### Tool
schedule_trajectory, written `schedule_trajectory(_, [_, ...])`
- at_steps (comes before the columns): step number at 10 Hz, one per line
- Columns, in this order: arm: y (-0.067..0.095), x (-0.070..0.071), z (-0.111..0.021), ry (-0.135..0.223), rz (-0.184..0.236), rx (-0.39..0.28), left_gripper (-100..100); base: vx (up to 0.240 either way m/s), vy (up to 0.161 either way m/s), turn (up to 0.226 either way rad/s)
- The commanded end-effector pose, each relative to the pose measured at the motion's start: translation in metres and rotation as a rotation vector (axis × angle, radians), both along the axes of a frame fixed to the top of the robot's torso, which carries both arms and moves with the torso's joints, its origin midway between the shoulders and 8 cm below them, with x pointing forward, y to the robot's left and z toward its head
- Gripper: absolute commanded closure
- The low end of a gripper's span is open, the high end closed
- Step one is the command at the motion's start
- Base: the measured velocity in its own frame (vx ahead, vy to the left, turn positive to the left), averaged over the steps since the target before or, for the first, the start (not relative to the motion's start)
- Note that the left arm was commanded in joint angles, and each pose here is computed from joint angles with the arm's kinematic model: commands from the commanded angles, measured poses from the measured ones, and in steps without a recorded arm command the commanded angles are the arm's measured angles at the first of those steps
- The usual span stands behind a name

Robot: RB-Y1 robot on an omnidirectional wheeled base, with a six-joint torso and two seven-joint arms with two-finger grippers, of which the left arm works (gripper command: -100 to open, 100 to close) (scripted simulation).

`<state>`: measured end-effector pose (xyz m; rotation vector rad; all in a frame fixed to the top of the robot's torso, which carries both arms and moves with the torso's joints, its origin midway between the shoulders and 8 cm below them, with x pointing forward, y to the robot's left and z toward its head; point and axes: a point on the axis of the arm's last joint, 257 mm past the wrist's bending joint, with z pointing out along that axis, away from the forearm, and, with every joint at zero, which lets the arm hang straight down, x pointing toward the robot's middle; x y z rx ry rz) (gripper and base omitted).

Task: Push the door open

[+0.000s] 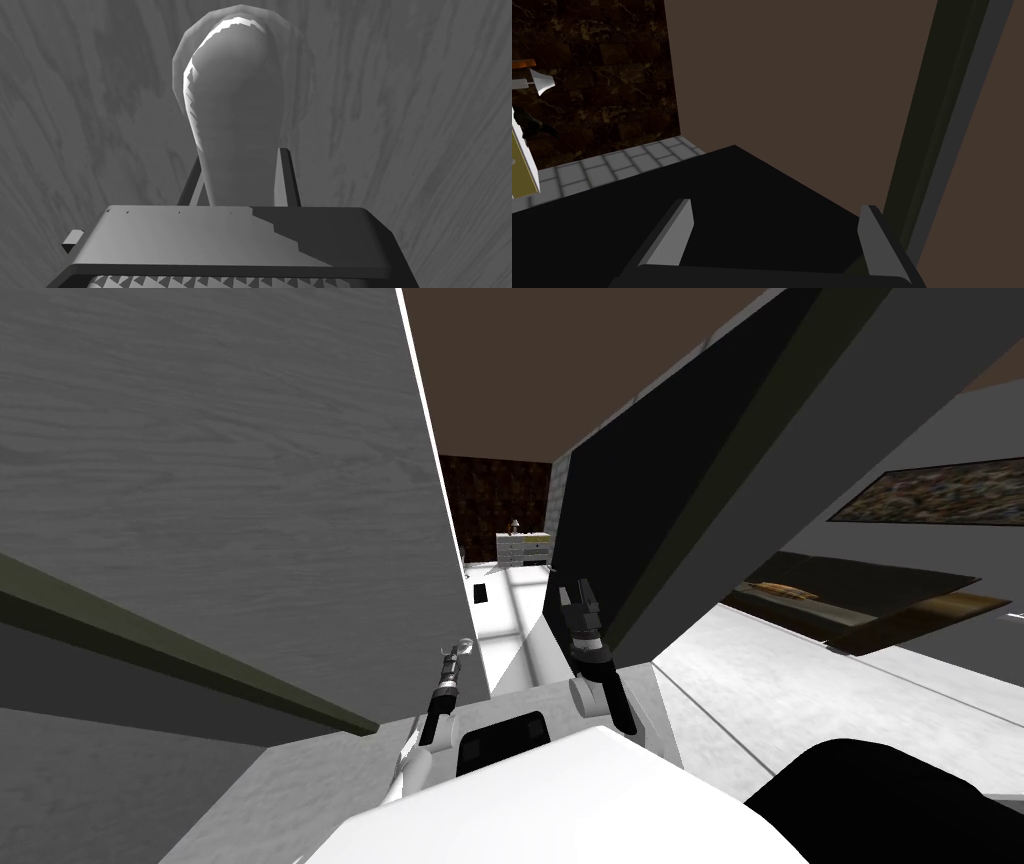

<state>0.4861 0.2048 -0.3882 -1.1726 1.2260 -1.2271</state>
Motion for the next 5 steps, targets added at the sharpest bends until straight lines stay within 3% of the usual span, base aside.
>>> schedule_trajectory(1, [0.0, -0.002, -0.002, 0.004, 0.0, -0.001, 100, 0.0, 0.0, 0.0])
schedule_trajectory(2, [0.013, 0.0, 0.0, 0.0, 0.018, 0.01, 100, 0.094, -0.031, 0.01])
schedule_trajectory(5, [0.032, 0.001, 0.0, 0.001, 0.048, 0.022, 100, 0.162, -0.07, 0.048])
